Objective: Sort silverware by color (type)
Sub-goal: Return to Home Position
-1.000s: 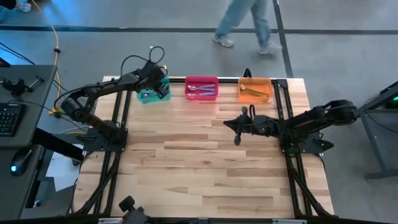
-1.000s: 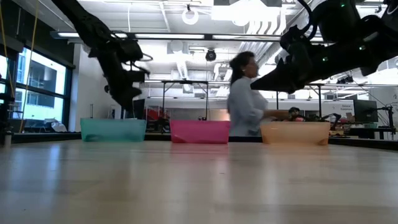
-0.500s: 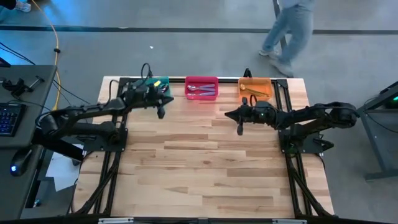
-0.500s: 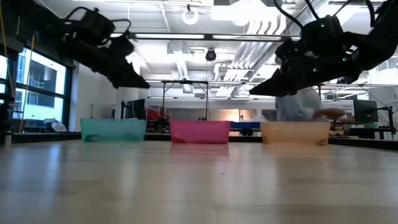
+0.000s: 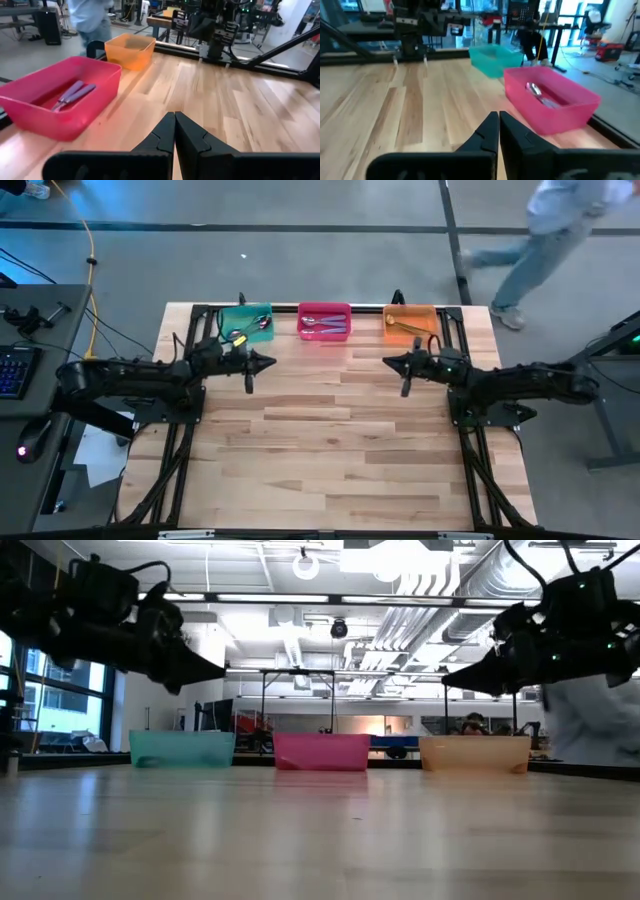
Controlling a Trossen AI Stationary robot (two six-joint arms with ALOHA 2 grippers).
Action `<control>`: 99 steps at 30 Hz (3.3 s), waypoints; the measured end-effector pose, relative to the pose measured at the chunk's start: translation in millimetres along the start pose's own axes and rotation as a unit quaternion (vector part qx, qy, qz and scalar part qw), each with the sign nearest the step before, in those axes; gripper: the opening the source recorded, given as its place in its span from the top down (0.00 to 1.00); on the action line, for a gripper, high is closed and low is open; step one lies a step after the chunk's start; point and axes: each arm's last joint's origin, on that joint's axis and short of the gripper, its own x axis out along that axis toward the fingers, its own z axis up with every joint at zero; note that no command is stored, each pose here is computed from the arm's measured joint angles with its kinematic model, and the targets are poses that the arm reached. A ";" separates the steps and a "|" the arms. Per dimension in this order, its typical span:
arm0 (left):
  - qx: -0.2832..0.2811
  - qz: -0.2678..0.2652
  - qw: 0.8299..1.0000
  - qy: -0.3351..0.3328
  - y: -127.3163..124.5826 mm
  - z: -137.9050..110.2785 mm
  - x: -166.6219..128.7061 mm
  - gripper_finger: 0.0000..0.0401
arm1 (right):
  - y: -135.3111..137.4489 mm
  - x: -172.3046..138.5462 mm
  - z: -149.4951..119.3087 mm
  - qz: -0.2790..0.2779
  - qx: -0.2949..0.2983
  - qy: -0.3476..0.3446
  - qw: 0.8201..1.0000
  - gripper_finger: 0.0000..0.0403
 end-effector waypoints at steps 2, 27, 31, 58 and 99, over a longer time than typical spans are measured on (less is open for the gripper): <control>-0.005 -0.001 1.000 -0.003 -1.6 -4.0 -5.0 1.00 | -1.4 -4.7 2.0 -0.004 0.000 0.006 1.000 1.00; 0.011 0.010 0.999 -0.040 -12.5 -3.5 -42.8 1.00 | -5.0 -46.3 13.0 -0.053 -0.024 0.003 0.998 1.00; 0.007 0.039 0.998 -0.043 -13.0 -3.3 -50.4 1.00 | -4.3 -52.5 16.8 -0.062 -0.036 -0.019 0.997 1.00; 0.025 0.086 0.992 -0.084 -19.2 -1.8 -74.6 1.00 | -3.9 -65.0 18.0 -0.086 0.016 -0.046 0.995 1.00; 0.027 0.090 0.994 -0.049 -17.6 -6.7 -69.7 1.00 | -4.0 -64.9 17.9 -0.087 0.010 -0.045 0.995 1.00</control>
